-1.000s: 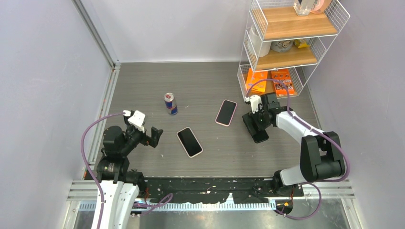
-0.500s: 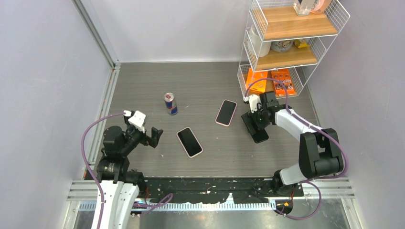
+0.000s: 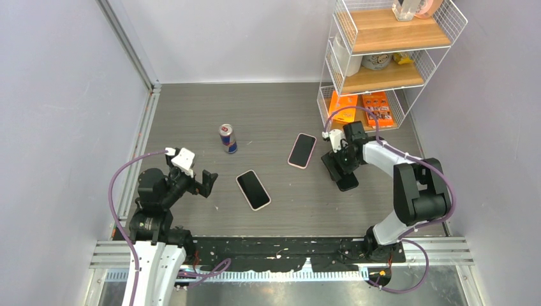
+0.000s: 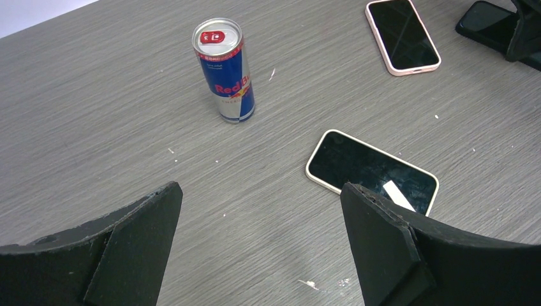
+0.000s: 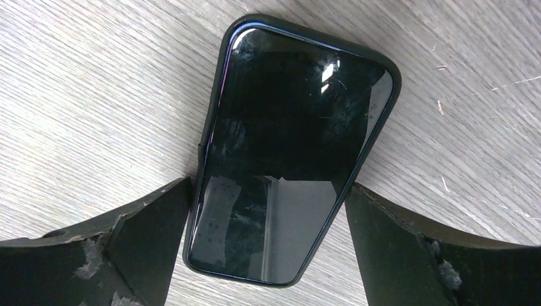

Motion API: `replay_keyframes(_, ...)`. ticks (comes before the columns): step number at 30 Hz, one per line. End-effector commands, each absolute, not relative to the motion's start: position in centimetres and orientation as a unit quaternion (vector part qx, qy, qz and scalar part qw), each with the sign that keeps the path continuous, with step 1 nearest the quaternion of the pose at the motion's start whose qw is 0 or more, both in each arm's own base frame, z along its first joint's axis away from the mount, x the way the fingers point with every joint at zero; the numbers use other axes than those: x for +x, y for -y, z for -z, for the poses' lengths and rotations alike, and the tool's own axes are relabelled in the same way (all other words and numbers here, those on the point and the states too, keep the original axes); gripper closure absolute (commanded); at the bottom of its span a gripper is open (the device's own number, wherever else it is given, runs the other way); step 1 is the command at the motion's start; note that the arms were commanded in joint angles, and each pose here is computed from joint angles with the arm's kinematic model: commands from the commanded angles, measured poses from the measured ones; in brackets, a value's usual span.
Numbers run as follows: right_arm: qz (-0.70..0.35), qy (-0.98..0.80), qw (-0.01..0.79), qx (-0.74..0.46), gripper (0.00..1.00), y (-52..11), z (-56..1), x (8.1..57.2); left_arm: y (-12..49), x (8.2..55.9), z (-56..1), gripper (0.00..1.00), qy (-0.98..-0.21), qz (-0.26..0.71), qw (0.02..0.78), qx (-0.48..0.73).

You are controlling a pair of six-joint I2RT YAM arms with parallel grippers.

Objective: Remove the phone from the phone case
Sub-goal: Pick up the phone at the center of the board.

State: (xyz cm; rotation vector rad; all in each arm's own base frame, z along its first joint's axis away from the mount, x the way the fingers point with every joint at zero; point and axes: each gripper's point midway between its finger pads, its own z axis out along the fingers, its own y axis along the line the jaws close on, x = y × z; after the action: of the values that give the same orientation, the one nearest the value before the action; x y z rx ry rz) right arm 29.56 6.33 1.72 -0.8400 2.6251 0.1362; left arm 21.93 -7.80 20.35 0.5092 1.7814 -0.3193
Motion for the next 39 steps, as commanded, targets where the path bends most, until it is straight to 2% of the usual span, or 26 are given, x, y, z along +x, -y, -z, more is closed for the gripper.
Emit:
replay_keyframes(1, -0.053, -0.932, 0.187, -0.306, 0.04, -6.7, -1.8, 30.0, 8.0, 22.1, -20.6, 0.01, -0.759, 0.141, 0.594, 0.226)
replay_keyframes(8, -0.063, -0.934, 0.169, -0.309, 0.01, -6.7, -1.1, 29.4, 8.1, 22.1, -20.5, 0.01, -0.759, 0.143, 0.593, 0.227)
replay_keyframes(12, -0.067, -0.935, 0.161, -0.31, 0.18, -6.7, -0.8, 29.3, 8.1, 22.1, -20.6, 0.01, -0.759, 0.143, 0.593, 0.227)
replay_keyframes(14, -0.067, -0.935, 0.16, -0.31, 0.33, -6.7, -0.9, 29.3, 8.1, 22.1, -20.6, 0.01, -0.76, 0.143, 0.592, 0.226)
replay_keyframes(18, -0.068, -0.933, 0.167, -0.311, 0.54, -6.8, -1.7, 29.5, 8.1, 22.1, -20.8, 0.01, -0.759, 0.144, 0.593, 0.224)
replay_keyframes(27, -0.071, -0.923, 0.21, -0.315, 0.93, -7.4, -5.4, 30.4, 8.2, 22.1, -21.7, 0.01, -0.76, 0.151, 0.596, 0.213)
replay_keyframes(39, -0.096, -0.888, 0.287, -0.346, 0.95, -10.7, -11.9, 29.7, 9.7, 22.4, -26.3, 0.01, -0.746, 0.195, 0.599, 0.213)
